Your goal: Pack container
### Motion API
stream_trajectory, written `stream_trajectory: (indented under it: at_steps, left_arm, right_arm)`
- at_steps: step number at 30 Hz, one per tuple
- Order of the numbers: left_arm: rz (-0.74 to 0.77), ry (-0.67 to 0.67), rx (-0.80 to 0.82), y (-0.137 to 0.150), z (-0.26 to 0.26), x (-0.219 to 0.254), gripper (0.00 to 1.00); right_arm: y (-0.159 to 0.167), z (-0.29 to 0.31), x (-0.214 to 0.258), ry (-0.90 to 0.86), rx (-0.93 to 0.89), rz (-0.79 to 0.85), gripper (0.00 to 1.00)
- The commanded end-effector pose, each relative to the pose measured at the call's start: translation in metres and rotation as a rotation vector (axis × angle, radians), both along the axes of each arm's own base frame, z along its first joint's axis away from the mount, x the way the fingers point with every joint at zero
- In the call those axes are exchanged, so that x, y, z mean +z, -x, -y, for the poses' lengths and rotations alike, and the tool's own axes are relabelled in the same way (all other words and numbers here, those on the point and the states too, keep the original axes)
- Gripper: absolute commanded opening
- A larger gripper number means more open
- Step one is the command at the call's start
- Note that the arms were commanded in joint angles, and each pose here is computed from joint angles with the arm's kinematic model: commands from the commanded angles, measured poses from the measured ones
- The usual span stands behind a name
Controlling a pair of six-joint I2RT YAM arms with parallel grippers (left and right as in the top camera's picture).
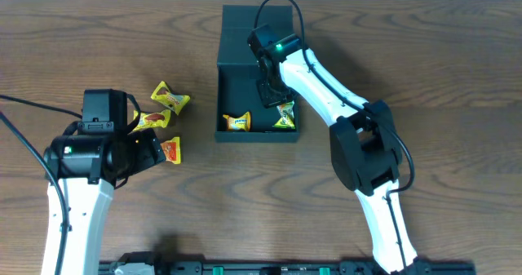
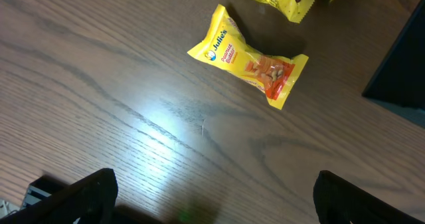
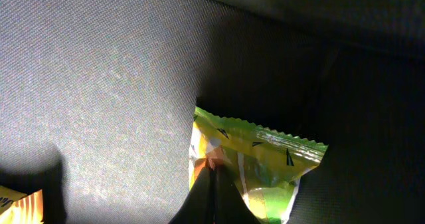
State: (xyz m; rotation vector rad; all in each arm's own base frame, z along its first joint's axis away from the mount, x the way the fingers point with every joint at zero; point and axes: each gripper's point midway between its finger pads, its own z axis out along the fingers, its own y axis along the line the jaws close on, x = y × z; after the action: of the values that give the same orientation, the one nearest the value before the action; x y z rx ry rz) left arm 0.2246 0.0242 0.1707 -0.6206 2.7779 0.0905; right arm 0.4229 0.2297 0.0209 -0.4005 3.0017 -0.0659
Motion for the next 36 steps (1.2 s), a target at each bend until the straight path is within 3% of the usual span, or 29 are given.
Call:
stream_trajectory:
  at_steps: [1, 14, 17, 18, 19, 20, 23, 26, 32, 36]
  left_arm:
    - [0.001, -0.025, 0.006, -0.001, -0.005, 0.002, 0.95]
    - [0.008, -0.041, 0.012, -0.003, -0.008, 0.003, 0.95]
    - [0.032, -0.104, 0.031, -0.008, -0.019, 0.007, 0.96]
    - [0.047, -0.131, 0.009, -0.012, -0.022, 0.009, 1.00]
    - [0.052, -0.140, -0.019, -0.015, -0.022, 0.010, 0.95]
    - [0.051, -0.147, -0.040, -0.015, -0.022, 0.010, 0.93]
    - [0.040, -0.142, -0.044, -0.013, -0.021, 0.009, 0.97]
    - [0.044, -0.135, -0.018, -0.013, -0.022, 0.009, 0.96]
    - [0.032, -0.107, 0.010, -0.009, -0.019, 0.007, 0.95]
    - [0.004, -0.028, -0.113, -0.005, 0.000, 0.002, 0.96]
  right_arm:
    - [-0.001, 0.000, 0.003, 0.012, 0.015, 0.013, 0.01]
    - [-0.025, -0.036, 0.082, -0.157, 0.100, 0.107, 0.01]
    - [-0.017, -0.039, 0.092, -0.169, 0.182, 0.082, 0.08]
    - [-0.014, -0.038, 0.095, -0.165, 0.208, 0.075, 0.22]
    - [-0.014, -0.038, 0.096, -0.168, 0.219, 0.072, 0.50]
    - [-0.011, -0.040, 0.098, -0.180, 0.257, 0.065, 0.66]
    - [-0.004, -0.044, 0.100, -0.198, 0.341, 0.044, 0.88]
    - [0.002, -0.049, 0.100, -0.226, 0.388, 0.025, 0.98]
    - [-0.003, -0.051, 0.113, -0.324, 0.429, 0.033, 0.99]
    - [-0.019, -0.025, 0.128, -0.318, 0.366, 0.073, 0.99]
